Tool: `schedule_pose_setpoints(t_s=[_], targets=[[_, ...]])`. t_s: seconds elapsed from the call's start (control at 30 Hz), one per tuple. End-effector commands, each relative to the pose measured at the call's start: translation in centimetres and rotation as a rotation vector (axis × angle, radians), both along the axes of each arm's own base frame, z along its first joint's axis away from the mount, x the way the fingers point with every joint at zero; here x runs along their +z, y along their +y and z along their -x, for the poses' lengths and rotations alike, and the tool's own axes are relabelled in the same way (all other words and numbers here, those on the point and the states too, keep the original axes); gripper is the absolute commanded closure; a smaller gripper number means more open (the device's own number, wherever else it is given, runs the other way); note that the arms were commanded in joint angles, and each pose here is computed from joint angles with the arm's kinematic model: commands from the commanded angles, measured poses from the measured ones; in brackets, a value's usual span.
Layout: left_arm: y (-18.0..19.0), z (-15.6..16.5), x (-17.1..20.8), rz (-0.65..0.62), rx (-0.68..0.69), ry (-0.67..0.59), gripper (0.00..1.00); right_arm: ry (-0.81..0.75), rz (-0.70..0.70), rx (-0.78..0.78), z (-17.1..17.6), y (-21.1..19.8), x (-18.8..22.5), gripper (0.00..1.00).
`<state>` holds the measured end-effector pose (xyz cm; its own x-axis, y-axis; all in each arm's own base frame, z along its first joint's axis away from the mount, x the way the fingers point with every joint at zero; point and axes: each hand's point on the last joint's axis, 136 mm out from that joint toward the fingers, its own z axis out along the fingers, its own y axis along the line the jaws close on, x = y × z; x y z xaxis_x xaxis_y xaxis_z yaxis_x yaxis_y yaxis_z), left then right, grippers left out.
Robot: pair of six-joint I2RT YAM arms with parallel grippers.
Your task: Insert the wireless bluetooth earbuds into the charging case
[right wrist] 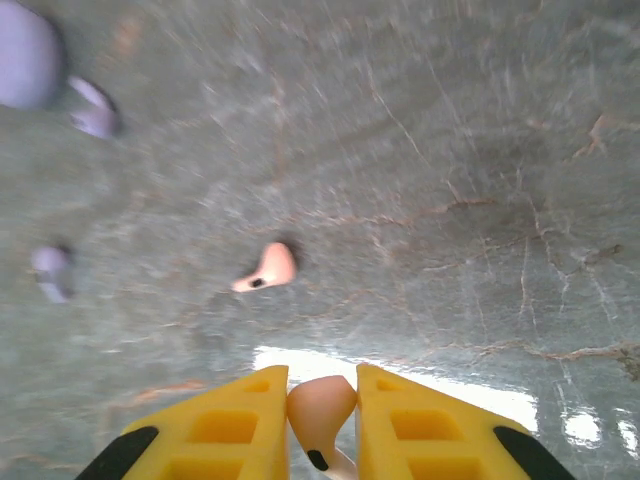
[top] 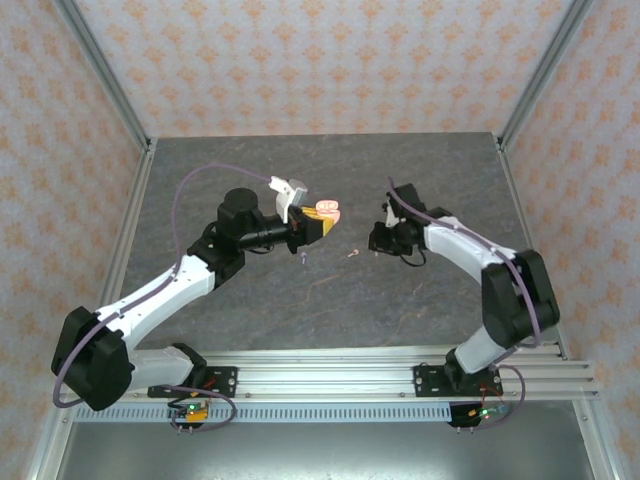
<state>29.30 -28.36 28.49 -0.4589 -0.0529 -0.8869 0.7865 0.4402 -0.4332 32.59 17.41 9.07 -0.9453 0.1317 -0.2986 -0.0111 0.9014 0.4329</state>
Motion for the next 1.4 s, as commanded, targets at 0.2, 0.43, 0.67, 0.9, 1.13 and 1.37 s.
schedule_pose_setpoints(t_s=[0.2,0.43,0.67,0.9,1.13,1.37], targets=[[0.3,-2.5,0.6,0.068,0.110,-0.005,1.00,-0.187,-0.276,-0.015,-0.4,0.9,9.1,0.79],[-0.1,-3.5,-0.2,0.079,0.131,0.037,1.00,-0.310,-0.355,-0.001,-0.2,1.3,14.6,0.79],[-1.0,-3.1,-0.8,0.043,0.079,0.026,1.00,-0.420,-0.437,0.057,0.5,2.7,19.9,0.79],[-1.7,-2.7,-0.9,0.019,0.024,-0.019,1.00,-0.490,-0.467,0.160,1.8,5.0,23.8,0.79],[-2.7,-2.1,-0.8,0.024,-0.042,-0.033,1.00,-0.520,-0.469,0.193,2.3,6.2,25.4,0.79],[-3.5,-1.5,-0.4,0.026,-0.079,-0.041,1.00,-0.518,-0.435,0.204,2.1,7.1,24.8,0.79]])
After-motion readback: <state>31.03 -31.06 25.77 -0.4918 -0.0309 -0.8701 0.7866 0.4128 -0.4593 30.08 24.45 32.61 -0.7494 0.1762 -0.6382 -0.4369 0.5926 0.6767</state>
